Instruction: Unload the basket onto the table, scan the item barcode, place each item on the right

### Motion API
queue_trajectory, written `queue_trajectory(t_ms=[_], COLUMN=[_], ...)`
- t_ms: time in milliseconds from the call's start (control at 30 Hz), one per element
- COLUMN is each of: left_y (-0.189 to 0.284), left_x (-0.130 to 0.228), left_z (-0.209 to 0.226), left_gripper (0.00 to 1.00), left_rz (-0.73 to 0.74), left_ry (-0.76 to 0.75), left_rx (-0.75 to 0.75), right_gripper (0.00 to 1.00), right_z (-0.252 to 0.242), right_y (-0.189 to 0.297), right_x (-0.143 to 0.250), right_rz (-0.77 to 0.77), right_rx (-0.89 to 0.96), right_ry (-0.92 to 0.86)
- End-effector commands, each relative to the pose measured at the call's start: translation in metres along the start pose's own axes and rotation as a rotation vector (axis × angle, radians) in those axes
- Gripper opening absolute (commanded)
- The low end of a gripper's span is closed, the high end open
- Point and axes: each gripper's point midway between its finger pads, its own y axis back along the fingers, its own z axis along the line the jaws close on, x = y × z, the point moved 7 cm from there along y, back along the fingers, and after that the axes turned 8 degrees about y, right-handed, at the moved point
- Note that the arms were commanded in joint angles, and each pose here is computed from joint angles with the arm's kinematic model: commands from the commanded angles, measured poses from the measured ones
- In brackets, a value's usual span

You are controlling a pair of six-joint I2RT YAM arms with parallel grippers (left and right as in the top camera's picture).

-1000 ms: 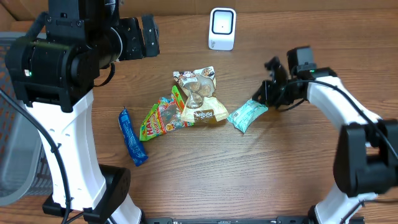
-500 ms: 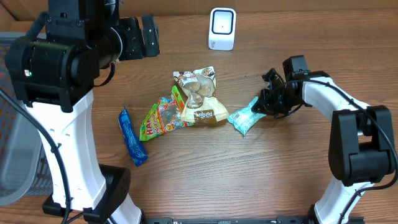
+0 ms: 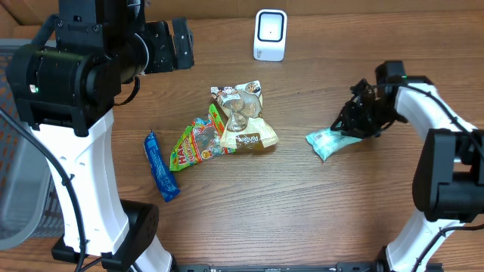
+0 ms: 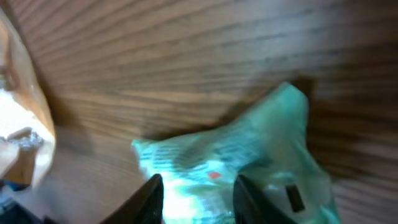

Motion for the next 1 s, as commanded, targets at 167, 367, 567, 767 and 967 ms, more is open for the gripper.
queue_trajectory(t_ms=[167, 367, 567, 767, 967], left_y=[0.001, 0.001, 0.001, 0.001, 0.001], left_x=[0.0, 0.0, 0.0, 0.0, 0.0], left_z=[0.0, 0.0, 0.0, 0.0, 0.0], left_gripper=[1.0, 1.0, 1.0, 1.0, 1.0], left_rz=[-0.003, -0.003, -0.003, -0.003, -0.003], left_ry=[0.0, 0.0, 0.0, 0.0, 0.0], left_rx=[-0.003, -0.003, -0.003, -0.003, -0.003], right_gripper=[0.73, 0.83, 0.84, 0.84, 0.72], right_z=[0.0, -0.021, -0.026, -0.025, -0.02], right_y=[0.062, 0.035, 0.015, -0.002, -0.021], right_x=[-0.029, -0.013, -0.002, 0.01, 0.012], right_rz=[-0.121, -0.013, 0.041, 0.052, -0.007], right_rx=[0.144, 0.197, 0.143, 0.054, -0.087], right_ry=[0.074, 0.091, 0.078, 0.091, 0.107])
